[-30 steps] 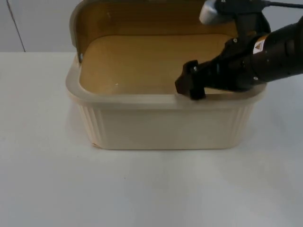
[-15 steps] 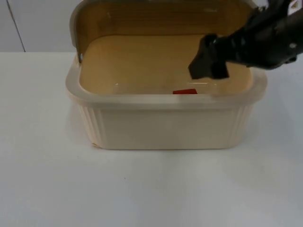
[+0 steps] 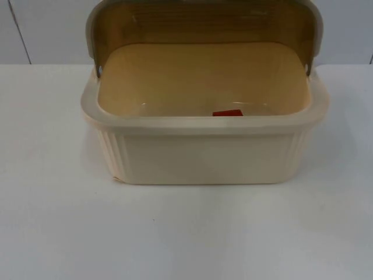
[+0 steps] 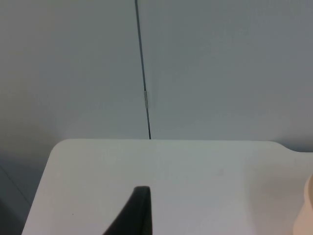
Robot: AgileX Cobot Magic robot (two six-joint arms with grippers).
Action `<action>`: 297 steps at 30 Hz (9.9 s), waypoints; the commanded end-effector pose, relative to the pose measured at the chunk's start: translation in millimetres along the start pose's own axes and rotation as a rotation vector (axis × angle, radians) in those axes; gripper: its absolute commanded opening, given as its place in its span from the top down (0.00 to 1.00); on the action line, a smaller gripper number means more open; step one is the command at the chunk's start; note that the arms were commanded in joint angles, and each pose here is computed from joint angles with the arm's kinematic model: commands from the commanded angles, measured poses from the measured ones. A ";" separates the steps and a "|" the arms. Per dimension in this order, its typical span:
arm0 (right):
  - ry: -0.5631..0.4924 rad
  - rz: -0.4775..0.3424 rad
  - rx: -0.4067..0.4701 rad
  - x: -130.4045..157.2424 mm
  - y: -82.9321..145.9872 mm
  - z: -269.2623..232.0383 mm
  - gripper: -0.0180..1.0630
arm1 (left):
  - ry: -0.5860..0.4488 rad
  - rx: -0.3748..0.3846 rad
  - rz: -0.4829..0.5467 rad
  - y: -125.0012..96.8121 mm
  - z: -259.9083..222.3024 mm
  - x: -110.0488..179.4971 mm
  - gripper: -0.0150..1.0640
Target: Open the box lid with the left hand, place the block into the box with the right hand, then close the box lid with the left hand.
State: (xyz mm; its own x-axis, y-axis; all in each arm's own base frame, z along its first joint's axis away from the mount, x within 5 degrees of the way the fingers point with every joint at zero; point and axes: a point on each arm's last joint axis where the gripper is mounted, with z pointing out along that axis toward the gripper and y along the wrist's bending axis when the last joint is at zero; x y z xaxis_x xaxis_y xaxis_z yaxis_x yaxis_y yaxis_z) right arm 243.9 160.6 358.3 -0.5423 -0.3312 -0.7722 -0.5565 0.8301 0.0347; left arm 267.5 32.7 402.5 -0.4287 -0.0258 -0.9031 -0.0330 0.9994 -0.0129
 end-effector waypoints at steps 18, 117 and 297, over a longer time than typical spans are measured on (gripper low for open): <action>-0.346 0.074 0.335 -71.3 -84.5 -86.0 0.02 | -0.018 0.004 -0.006 -1.2 -1.3 -1.1 0.02; -0.240 0.357 0.619 2.3 -187.0 -117.2 0.02 | -0.032 0.690 1.099 -241.0 165.7 12.9 0.99; -0.807 0.130 0.653 -23.5 -89.9 -235.6 0.02 | -0.852 0.081 0.069 -43.7 -137.3 -77.3 0.02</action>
State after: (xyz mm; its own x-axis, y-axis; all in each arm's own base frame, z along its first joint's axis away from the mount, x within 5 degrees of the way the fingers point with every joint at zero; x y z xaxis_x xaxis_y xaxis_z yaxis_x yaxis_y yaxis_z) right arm 166.7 -12.9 515.9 0.0805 -0.0014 -0.9968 0.0485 0.9988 0.0025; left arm 190.2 -11.7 520.5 0.3136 0.0300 -0.9491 0.0440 0.9980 0.0462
